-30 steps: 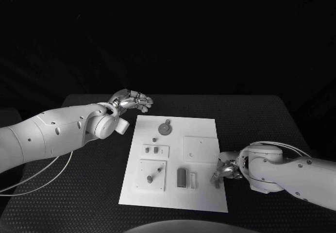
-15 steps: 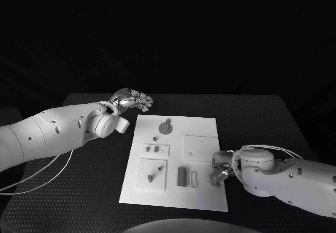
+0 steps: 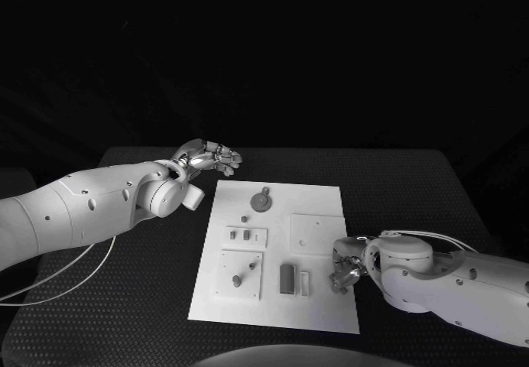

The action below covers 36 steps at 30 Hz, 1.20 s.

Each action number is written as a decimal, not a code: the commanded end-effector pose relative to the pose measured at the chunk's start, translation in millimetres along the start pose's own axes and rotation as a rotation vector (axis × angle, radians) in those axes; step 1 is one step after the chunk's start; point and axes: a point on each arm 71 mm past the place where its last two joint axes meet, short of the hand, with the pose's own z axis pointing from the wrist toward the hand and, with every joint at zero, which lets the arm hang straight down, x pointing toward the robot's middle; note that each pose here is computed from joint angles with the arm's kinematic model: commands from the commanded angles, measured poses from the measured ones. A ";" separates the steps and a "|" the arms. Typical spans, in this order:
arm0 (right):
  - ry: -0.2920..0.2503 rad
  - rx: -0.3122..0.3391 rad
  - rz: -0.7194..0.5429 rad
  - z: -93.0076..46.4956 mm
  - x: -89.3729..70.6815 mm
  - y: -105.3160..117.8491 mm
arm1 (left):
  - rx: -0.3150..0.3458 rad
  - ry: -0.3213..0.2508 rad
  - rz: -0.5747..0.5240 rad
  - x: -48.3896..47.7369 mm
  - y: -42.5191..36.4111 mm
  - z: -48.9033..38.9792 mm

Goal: Assemble the parts on the task board

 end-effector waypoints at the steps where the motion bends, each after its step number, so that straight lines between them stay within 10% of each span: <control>1: 0.069 0.001 0.054 1.6 16.4 -3.3 | 0.006 0.015 -0.008 2.5 -1.3 0.6; 18: 0.133 0.004 0.480 -5.7 0.8 -7.0 | 0.006 0.019 -0.009 3.9 -1.6 1.2; 36: 0.181 -0.004 0.560 -0.9 -2.4 14.3 | 0.003 0.024 -0.010 4.6 -1.6 0.8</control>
